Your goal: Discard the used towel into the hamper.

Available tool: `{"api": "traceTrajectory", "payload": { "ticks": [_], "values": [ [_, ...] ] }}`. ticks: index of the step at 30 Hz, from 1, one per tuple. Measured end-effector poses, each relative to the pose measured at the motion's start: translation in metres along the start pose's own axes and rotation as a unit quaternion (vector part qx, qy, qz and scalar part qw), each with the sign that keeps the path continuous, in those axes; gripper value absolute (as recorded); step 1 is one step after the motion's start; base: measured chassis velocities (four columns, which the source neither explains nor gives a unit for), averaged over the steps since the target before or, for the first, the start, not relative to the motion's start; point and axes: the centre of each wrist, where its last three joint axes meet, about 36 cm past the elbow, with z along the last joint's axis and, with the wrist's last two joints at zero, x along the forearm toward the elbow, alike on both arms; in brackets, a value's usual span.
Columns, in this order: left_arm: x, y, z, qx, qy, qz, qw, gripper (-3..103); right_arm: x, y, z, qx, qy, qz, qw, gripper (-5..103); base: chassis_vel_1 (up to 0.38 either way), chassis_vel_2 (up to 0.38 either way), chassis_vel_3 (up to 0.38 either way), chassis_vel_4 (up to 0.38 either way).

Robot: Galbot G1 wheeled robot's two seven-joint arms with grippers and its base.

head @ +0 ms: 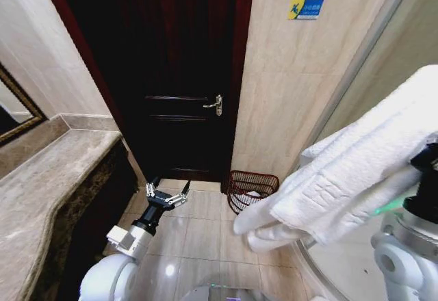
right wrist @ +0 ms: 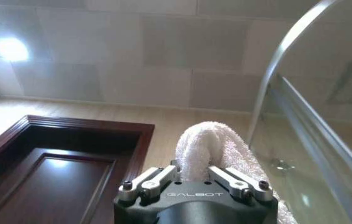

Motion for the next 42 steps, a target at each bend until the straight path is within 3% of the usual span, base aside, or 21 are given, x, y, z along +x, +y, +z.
{"api": "traceTrajectory", "payload": {
  "ticks": [19,27,42],
  "values": [
    [0.000,0.000,0.000,0.000,0.000,0.000,1.0000,100,-0.005,-0.001,0.002,-0.005,-0.029,-0.015,0.999,7,0.081,0.080,-0.078,-0.077],
    [0.000,0.000,0.000,0.000,0.000,0.000,1.0000,100,-0.024,-0.012,0.022,0.009,-0.034,-0.017,0.999,7,-0.003,-0.005,0.002,0.007],
    [0.000,0.000,0.000,0.000,0.000,0.000,1.0000,100,-0.060,-0.032,0.069,-0.012,-0.016,-0.036,0.999,7,0.000,0.000,0.000,0.000]
  ]
}}
